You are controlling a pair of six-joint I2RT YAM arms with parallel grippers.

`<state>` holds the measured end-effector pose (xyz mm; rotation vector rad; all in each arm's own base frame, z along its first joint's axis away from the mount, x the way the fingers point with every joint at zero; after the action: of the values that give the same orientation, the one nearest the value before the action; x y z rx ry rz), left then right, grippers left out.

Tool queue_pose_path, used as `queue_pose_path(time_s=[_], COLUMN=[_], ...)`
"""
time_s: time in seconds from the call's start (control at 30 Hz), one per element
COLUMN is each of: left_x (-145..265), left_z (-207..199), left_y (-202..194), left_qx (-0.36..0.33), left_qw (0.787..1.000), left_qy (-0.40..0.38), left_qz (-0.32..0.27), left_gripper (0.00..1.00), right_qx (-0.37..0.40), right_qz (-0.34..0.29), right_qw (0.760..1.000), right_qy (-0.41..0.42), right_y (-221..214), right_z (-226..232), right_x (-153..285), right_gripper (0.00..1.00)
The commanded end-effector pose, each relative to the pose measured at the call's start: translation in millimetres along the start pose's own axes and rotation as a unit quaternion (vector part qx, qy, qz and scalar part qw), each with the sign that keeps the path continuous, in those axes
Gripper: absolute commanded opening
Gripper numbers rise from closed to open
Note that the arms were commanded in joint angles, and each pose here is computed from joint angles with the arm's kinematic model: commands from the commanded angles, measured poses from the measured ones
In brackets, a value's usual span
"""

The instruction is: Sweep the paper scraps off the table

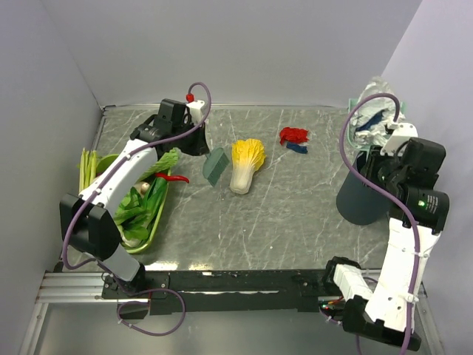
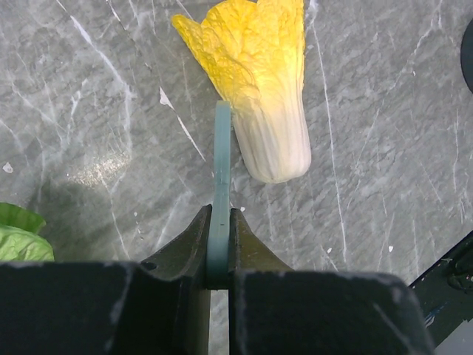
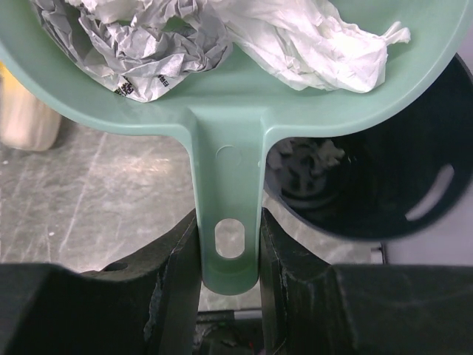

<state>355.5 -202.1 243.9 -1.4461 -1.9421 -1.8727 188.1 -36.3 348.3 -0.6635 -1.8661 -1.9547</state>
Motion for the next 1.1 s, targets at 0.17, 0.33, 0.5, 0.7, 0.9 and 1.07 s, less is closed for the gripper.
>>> queue_pose_path(time_s=[0.17, 0.33, 0.5, 0.7, 0.9, 1.07], left_x=[10.1, 10.2, 8.4, 5.3, 6.6, 4.5], left_z=[-8.1, -4.3, -2.1, 2.0, 8.9, 11.2], left_y=[8.5, 7.3, 8.3, 5.9, -2.6, -4.8], left_qx=[0.005, 0.003, 0.0, -0.003, -0.01, -0.009], left_qw=[0.999, 0.999, 1.0, 1.0, 1.0, 0.999], left_qy=[-0.013, -0.001, 0.003, 0.012, 0.029, 0.033], left_qz=[-0.03, -0.032, -0.026, -0.016, -0.001, 0.008], left_gripper=[0.01, 0.01, 0.01, 0.01, 0.01, 0.01], right_qx=[-0.034, -0.046, -0.06, -0.068, -0.053, -0.028], right_qz=[0.005, 0.013, 0.006, 0.012, 0.021, 0.023], right_qw=[0.994, 0.99, 0.984, 0.978, 0.974, 0.974], right_qy=[-0.1, -0.131, -0.165, -0.197, -0.22, -0.223], right_y=[-10.9, -17.3, -13.6, -15.2, -22.9, -22.2], right_z=[-29.4, -42.5, -62.4, -86.0, -101.1, -104.4], right_x=[25.3, 26.6, 25.4, 23.3, 24.0, 25.5], right_gripper=[0.0, 0.0, 0.0, 0.0, 0.0, 0.0])
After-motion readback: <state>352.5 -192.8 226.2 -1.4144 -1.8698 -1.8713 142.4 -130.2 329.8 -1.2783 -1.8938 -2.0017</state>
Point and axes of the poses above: each gripper's point midway between its finger pads, its own x axis back along the fingers, its own z axis along the line the jaws close on, y = z × x, the point moved 3 cm from there along x, back along the fingers, and after that the axes turned 2 degrees about -x, right-handed, at the moved point
